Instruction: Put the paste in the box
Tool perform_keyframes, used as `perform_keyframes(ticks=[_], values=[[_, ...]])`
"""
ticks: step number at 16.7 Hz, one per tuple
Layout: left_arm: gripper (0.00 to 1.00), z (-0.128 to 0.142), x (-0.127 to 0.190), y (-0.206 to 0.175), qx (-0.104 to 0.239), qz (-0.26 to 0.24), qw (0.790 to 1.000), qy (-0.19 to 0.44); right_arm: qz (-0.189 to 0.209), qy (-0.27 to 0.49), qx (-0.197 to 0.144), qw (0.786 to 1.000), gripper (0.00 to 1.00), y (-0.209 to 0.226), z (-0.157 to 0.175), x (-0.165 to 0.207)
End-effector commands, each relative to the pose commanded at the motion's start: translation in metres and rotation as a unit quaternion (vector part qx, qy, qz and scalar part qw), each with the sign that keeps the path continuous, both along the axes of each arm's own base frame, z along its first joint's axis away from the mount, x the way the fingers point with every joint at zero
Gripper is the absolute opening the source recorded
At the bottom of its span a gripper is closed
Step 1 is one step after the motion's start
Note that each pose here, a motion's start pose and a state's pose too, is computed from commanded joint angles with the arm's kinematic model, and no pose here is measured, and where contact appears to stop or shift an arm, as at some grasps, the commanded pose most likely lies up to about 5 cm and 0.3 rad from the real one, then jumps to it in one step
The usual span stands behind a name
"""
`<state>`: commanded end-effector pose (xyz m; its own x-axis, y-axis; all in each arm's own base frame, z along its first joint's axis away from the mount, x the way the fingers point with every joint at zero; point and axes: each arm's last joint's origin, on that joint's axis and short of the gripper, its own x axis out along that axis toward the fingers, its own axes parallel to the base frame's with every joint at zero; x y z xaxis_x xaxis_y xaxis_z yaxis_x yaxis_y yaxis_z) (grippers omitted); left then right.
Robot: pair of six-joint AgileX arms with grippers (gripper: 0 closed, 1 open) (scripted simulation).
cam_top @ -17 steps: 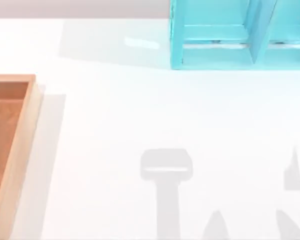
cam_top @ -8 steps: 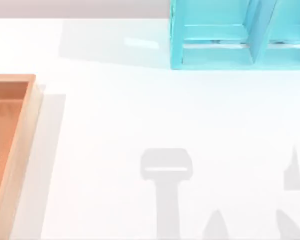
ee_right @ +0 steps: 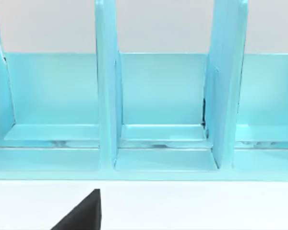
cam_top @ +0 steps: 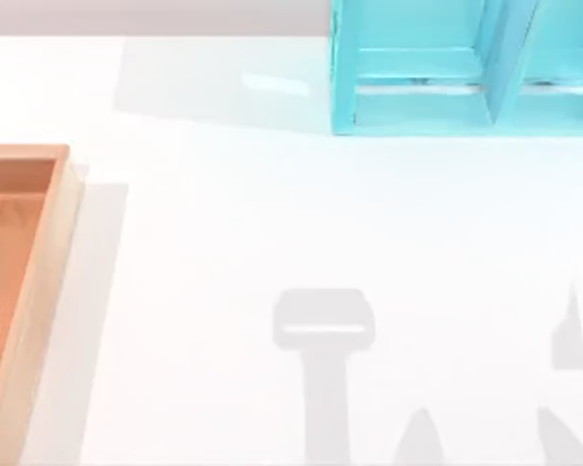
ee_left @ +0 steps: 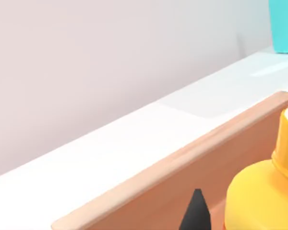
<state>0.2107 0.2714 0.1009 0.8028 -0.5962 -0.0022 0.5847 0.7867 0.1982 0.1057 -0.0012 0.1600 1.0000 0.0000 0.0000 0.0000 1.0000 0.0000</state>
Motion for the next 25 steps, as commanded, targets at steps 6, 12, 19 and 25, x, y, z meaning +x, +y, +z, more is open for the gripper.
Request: perform_keyframes(ticks=[6, 12, 19, 25], values=[[0.00, 0.018, 0.024, -0.020, 0.030, -0.069, 0.997, -0.032, 0.000, 0.000, 0.000, 1.000, 1.00, 0.000, 0.000, 0.000], [0.00, 0.010, 0.038, -0.051, 0.000, -0.104, 0.994, -0.038, 0.000, 0.000, 0.000, 1.000, 1.00, 0.000, 0.000, 0.000], [0.00, -0.027, 0.028, -0.085, -0.069, -0.087, 0.993, 0.043, 0.000, 0.000, 0.000, 1.000, 1.00, 0.000, 0.000, 0.000], [0.00, -0.033, 0.026, -0.087, -0.080, -0.081, 0.992, 0.060, 0.000, 0.000, 0.000, 1.000, 1.00, 0.000, 0.000, 0.000]])
